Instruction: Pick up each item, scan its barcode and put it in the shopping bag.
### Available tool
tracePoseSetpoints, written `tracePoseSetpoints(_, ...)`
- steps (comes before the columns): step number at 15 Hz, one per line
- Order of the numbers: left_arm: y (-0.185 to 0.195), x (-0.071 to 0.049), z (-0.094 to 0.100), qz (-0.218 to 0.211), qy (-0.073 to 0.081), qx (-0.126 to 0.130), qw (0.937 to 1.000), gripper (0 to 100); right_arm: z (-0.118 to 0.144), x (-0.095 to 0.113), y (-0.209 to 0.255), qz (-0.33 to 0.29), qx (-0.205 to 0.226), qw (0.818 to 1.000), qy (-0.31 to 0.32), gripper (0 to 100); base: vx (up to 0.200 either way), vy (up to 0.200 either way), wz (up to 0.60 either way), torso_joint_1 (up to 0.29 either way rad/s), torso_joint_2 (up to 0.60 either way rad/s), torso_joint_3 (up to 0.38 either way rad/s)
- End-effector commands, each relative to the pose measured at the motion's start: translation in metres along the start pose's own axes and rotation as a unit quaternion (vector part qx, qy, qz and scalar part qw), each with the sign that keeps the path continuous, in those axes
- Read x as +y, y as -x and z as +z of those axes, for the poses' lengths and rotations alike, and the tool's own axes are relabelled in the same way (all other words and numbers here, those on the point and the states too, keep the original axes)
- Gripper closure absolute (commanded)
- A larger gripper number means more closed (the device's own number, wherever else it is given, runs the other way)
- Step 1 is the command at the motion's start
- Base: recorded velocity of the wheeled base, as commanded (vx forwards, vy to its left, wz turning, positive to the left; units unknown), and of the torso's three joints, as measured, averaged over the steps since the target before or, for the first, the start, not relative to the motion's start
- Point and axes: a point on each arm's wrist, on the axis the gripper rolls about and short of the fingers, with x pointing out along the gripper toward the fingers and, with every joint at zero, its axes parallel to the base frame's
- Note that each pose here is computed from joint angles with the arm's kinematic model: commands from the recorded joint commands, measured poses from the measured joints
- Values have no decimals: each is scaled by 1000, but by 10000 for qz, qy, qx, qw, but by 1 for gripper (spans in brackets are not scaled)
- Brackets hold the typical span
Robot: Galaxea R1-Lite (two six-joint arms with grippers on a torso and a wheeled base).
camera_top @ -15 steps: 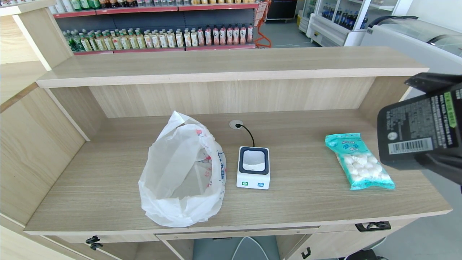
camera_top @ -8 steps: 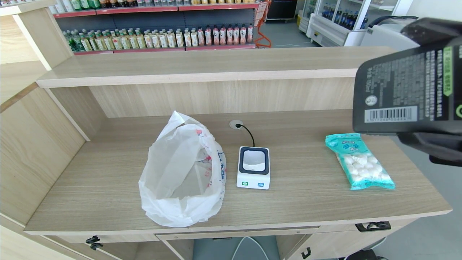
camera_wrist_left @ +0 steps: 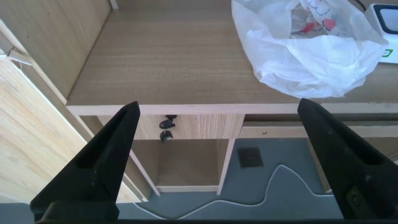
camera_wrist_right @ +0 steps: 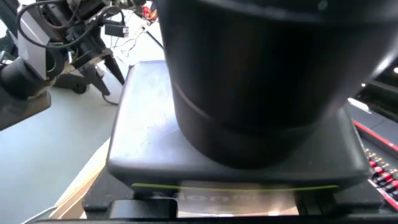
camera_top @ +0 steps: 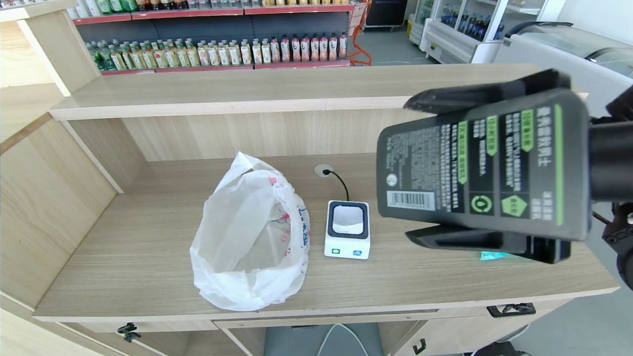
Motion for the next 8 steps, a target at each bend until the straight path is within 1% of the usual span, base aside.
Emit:
tracePoseSetpoints(1,0,0,0,2,1,8,10000,0,-15,10,-7,104,9,9997,-221,100,0,0,0,0,0,0)
tracePoseSetpoints(3,0,0,0,2,1,8,10000,0,-12,15,-24,201,-219,9993,-239,100,0,0,0,0,0,0)
tracePoseSetpoints(5,0,0,0,2,1,8,10000,0,-7,16,-42,241,-469,9985,-171,100,0,0,0,0,0,0)
tracePoseSetpoints(8,0,0,0,2,1,8,10000,0,-8,13,-49,256,-496,9984,-78,100,0,0,0,0,0,0)
